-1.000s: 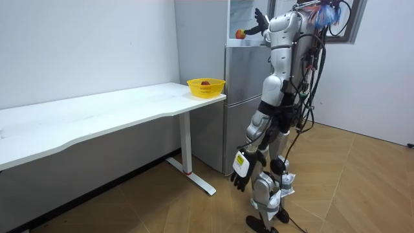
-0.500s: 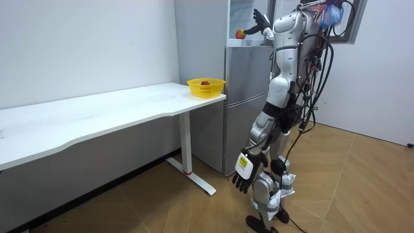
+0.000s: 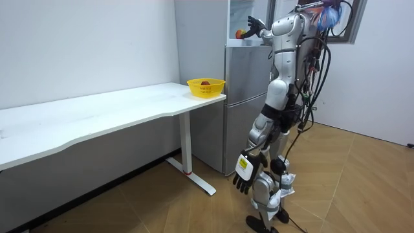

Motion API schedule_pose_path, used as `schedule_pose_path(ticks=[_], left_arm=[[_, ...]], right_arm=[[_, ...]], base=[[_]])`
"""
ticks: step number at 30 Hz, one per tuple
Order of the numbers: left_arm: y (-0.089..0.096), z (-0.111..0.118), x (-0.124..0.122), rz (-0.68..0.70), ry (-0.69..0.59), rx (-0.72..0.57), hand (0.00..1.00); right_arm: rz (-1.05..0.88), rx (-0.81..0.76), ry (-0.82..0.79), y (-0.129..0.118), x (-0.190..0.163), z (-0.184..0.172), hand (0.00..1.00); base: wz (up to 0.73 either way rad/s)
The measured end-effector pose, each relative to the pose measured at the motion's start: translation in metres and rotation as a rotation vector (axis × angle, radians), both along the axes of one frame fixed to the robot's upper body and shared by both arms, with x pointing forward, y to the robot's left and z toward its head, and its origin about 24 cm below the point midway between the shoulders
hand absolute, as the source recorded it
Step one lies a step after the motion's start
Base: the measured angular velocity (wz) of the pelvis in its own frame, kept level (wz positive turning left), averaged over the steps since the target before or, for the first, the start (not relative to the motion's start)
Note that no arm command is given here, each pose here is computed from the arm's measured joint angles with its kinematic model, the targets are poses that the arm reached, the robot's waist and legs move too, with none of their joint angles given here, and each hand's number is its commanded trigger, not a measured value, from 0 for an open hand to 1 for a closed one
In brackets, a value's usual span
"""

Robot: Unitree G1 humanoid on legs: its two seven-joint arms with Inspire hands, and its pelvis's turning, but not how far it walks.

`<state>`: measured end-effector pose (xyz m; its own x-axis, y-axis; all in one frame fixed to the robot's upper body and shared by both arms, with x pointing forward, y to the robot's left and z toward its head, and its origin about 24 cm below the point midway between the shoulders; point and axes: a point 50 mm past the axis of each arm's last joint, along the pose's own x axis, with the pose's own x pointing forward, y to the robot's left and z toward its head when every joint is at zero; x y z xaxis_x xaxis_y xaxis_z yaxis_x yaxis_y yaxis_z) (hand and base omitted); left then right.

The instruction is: Retrieve from the upper fridge

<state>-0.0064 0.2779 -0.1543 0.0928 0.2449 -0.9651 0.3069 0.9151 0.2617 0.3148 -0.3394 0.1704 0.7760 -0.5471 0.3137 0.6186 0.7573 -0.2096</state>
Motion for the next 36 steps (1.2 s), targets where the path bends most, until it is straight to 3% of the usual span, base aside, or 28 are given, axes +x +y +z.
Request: schedule_pose_path(ticks=[11,18,36], left_arm=[[0.002,0.002,-0.009,0.010,0.015,0.009,0.00],[0.003,0.003,-0.009,0.011,0.012,0.022,0.00],[0.003,0.003,-0.009,0.011,0.017,0.014,0.00]], right_arm=[[0.034,0.047,0.024,0.003,0.007,-0.002,0.00],[0.038,0.139,0.034,-0.011,0.008,-0.002,0.00],[0.137,0.103,0.080,-0.006,0.012,-0.002,0.00]], base=[[0.03],[0.08],[0.00]])
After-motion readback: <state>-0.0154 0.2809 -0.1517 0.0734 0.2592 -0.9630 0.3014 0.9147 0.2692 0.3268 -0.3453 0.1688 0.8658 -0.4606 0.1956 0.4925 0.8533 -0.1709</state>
